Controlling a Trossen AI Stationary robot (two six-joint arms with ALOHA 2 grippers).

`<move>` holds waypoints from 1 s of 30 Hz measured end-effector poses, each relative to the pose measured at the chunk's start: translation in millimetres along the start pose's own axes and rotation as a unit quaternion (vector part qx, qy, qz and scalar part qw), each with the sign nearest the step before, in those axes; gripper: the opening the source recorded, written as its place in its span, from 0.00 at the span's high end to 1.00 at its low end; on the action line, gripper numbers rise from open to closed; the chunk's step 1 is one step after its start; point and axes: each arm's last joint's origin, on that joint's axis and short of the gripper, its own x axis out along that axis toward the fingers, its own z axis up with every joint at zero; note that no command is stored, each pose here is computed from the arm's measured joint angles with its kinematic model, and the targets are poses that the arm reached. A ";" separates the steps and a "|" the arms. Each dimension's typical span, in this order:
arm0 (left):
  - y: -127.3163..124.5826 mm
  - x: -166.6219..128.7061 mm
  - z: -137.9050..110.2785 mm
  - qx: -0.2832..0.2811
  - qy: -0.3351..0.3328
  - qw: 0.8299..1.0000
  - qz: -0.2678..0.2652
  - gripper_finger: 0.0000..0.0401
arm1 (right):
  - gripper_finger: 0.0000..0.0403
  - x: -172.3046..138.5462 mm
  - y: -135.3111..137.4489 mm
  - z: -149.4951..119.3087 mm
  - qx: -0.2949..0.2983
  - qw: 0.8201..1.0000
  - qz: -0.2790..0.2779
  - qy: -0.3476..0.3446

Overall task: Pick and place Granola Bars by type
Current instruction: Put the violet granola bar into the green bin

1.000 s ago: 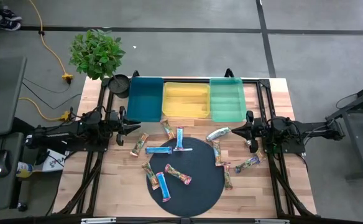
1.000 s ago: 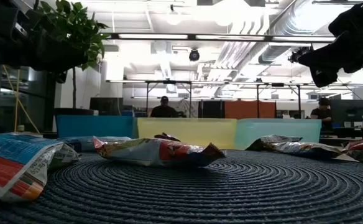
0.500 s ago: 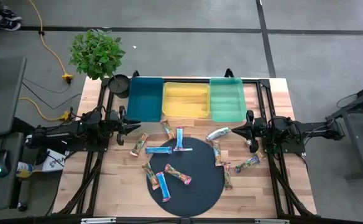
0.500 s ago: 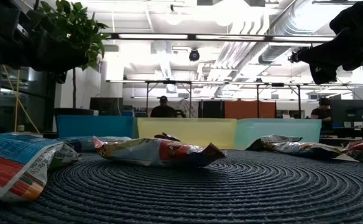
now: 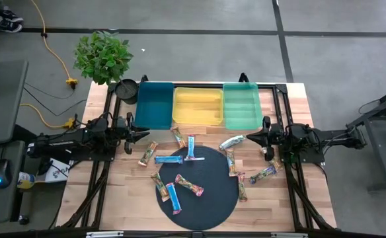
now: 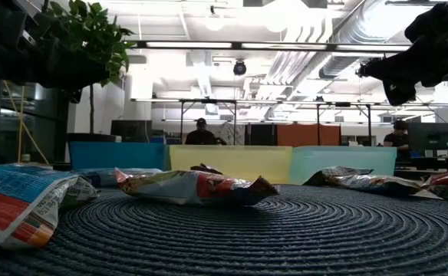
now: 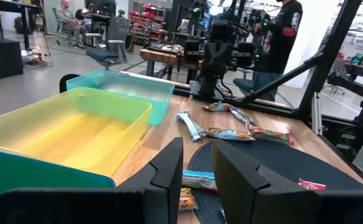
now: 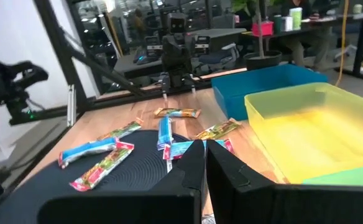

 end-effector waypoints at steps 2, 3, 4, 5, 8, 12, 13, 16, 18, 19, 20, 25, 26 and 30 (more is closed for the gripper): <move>0.1 0.0 -0.1 0.000 0.000 1.000 0.001 0.79 | 1.00 0.0 -0.3 0.1 0.014 1.000 -0.006 -0.002; 0.2 0.0 -0.2 0.000 0.000 1.000 0.003 0.79 | 1.00 0.0 -0.3 0.1 0.022 1.000 -0.006 -0.002; 0.3 0.0 -0.2 0.000 0.000 1.000 0.005 0.79 | 1.00 0.0 -0.3 0.1 0.025 1.000 -0.006 -0.002; 0.5 0.0 -0.3 0.000 0.000 1.000 0.008 0.79 | 1.00 0.0 -0.3 0.1 0.026 1.000 -0.006 -0.002; 0.8 0.0 -0.3 0.000 0.000 1.000 0.013 0.79 | 1.00 0.0 -0.2 0.6 0.026 1.000 -0.005 -0.004; 0.8 0.0 -0.3 0.000 0.000 1.000 0.013 0.79 | 1.00 -0.1 0.2 2.6 0.013 1.000 -0.004 -0.012; 0.8 0.0 -0.2 0.000 0.000 1.000 0.013 0.79 | 1.00 -0.2 0.3 3.4 0.009 1.000 -0.003 -0.016; 0.8 0.0 -0.3 0.000 0.000 1.000 0.013 0.79 | 1.00 -0.5 0.8 5.5 -0.002 1.000 -0.002 -0.022; 0.8 0.0 -0.3 0.000 0.000 1.000 0.013 0.79 | 1.00 -2.2 1.2 11.4 -0.009 1.000 -0.013 -0.013; 0.8 0.0 -0.2 0.000 0.000 1.000 0.013 0.79 | 1.00 -3.6 1.9 16.7 -0.017 1.000 -0.021 -0.006; 0.8 0.0 -0.2 0.000 0.000 1.000 0.013 0.79 | 1.00 -5.2 2.7 22.6 -0.027 0.999 -0.026 0.005; 0.8 0.0 -0.3 0.000 0.000 1.000 0.013 0.79 | 1.00 -15.7 10.1 72.5 -0.083 0.993 -0.065 0.047; 0.8 0.0 -0.2 0.000 -0.001 1.000 0.013 0.79 | 1.00 -17.8 11.9 85.1 -0.091 0.992 -0.076 0.054; 0.8 0.0 -0.2 0.000 0.000 1.000 0.013 0.79 | 1.00 -21.1 20.3 133.7 -0.109 0.985 -0.107 0.085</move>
